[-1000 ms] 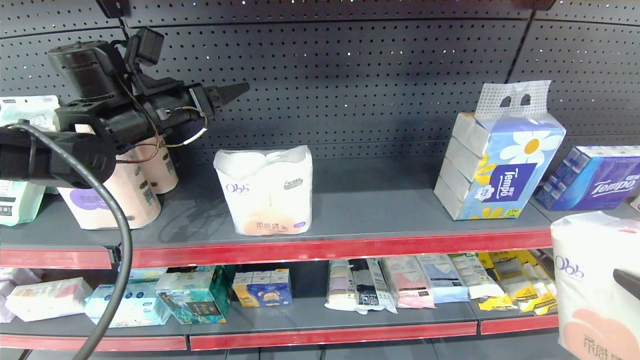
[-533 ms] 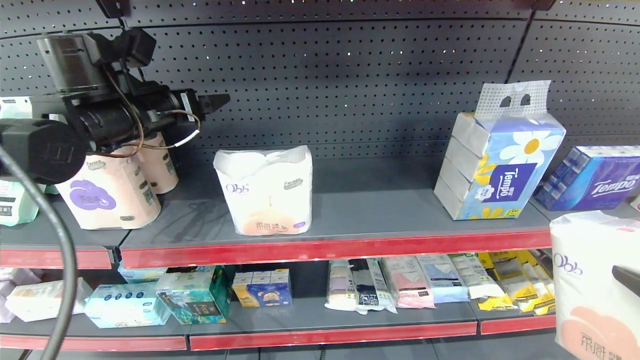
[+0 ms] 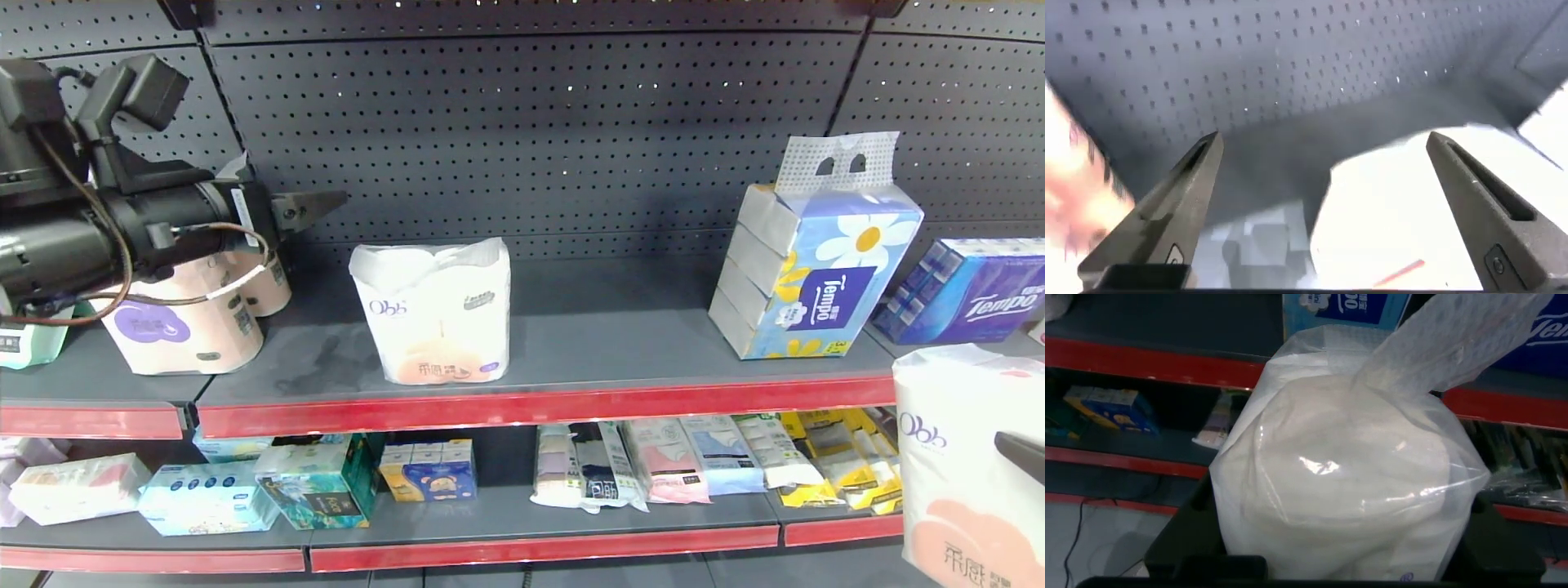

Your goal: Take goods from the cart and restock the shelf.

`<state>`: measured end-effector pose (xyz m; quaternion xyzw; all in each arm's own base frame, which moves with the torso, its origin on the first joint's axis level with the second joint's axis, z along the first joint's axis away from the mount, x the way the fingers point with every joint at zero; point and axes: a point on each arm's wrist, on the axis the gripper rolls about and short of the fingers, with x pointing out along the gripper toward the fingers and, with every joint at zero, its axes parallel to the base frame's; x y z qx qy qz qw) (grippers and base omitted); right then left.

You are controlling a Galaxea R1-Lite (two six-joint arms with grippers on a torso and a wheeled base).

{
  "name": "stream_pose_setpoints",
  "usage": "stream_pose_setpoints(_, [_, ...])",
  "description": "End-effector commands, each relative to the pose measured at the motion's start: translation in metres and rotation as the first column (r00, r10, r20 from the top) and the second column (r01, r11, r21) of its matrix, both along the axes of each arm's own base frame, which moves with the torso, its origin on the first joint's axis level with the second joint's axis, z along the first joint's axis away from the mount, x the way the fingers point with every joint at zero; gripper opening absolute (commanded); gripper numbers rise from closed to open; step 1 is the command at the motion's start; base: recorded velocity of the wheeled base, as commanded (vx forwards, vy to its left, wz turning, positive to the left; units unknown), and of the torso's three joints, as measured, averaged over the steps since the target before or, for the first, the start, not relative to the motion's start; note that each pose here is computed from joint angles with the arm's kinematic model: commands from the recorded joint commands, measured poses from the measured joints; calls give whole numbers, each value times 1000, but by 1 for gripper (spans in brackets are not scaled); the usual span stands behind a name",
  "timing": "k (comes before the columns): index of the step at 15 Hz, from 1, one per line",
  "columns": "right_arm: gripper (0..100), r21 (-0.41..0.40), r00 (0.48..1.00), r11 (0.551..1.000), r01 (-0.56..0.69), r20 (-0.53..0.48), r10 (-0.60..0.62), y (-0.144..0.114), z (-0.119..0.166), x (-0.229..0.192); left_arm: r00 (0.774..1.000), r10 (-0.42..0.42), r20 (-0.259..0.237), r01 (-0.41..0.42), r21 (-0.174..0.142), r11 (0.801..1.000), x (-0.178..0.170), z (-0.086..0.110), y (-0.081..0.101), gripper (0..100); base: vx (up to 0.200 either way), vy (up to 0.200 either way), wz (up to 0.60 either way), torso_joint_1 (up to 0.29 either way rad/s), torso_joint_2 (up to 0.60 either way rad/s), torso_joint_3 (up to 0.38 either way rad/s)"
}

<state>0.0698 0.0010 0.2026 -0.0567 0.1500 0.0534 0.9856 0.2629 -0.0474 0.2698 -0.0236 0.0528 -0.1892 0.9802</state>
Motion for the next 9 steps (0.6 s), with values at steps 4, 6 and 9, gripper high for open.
stream_pose_setpoints(4, [0,11,1000,1000,5,-3,-5,0,0,0,1000,-12,21,12,26,1000,-79,-25,12,100,0,0,0,0,0,0])
stream_pose_setpoints(6, [0,9,1000,1000,1,7,-1,0,0,-2,1000,-12,9,12,28,1000,-97,-36,15,100,0,0,0,0,0,0])
stream_pose_setpoints(9, [0,8,999,1000,-27,39,27,2,2,-9,1000,-10,19,9,33,999,-142,-58,23,100,0,0,0,0,0,0])
